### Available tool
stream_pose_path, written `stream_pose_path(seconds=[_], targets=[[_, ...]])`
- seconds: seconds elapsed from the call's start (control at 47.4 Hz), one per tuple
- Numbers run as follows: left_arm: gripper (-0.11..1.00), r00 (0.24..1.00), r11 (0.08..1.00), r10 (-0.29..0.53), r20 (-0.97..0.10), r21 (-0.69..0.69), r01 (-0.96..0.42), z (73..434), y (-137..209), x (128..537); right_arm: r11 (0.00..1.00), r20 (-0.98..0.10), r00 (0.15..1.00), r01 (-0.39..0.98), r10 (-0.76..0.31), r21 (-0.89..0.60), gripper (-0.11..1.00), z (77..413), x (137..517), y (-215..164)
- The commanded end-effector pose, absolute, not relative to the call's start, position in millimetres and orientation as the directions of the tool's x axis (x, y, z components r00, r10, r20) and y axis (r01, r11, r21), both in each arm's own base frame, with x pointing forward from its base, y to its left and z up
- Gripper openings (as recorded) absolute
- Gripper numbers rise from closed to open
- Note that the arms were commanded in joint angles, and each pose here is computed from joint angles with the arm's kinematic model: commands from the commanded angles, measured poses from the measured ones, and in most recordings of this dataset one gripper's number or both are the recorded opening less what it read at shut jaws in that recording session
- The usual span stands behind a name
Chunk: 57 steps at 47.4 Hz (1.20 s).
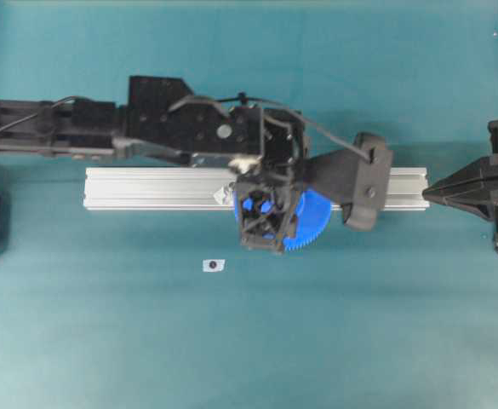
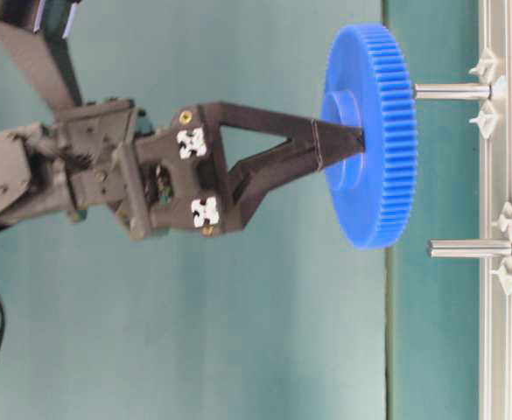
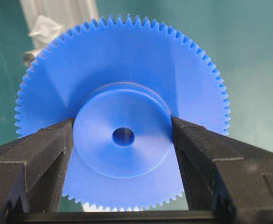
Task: Find the location of the shaft and insert the large gear.
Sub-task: 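Lift the blue gear and swing it up toward the rail, then carry the gear over the right shaft, hub facing the shaft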
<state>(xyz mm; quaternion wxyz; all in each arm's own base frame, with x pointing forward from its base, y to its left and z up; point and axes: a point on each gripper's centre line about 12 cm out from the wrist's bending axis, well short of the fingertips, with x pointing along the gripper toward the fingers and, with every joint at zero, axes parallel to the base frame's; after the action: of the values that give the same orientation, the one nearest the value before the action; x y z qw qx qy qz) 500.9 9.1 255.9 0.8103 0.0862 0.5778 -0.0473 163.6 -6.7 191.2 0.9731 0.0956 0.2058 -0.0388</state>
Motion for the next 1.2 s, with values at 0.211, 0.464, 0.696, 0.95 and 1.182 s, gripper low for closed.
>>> stream_pose_path(seconds=[0.211,0.464,0.696,0.95,1.182], targets=[[0.70,0.393,0.975,0.032,-0.919,0.115,0.189,281,17,512,0.978,-0.384,0.923,0.113,-0.037,0.176,0.02,198,164,-7],[0.70,0.402,0.978,0.042,-0.915,0.120,0.171,279,30,521,0.978,-0.381,0.924,0.112,-0.037,0.176,0.02,198,164,-7],[0.70,0.401,0.974,0.049,-0.915,0.132,0.182,273,39,532,0.977,-0.383,0.923,0.114,-0.039,0.177,0.02,198,164,-7],[0.70,0.367,0.978,0.053,-0.929,0.123,0.170,265,48,542,0.977,-0.383,0.923,0.115,-0.039,0.179,0.02,198,164,-7],[0.70,0.360,0.980,0.062,-0.931,0.125,0.155,264,59,547,0.977,-0.384,0.923,0.115,-0.039,0.179,0.02,198,164,-7]])
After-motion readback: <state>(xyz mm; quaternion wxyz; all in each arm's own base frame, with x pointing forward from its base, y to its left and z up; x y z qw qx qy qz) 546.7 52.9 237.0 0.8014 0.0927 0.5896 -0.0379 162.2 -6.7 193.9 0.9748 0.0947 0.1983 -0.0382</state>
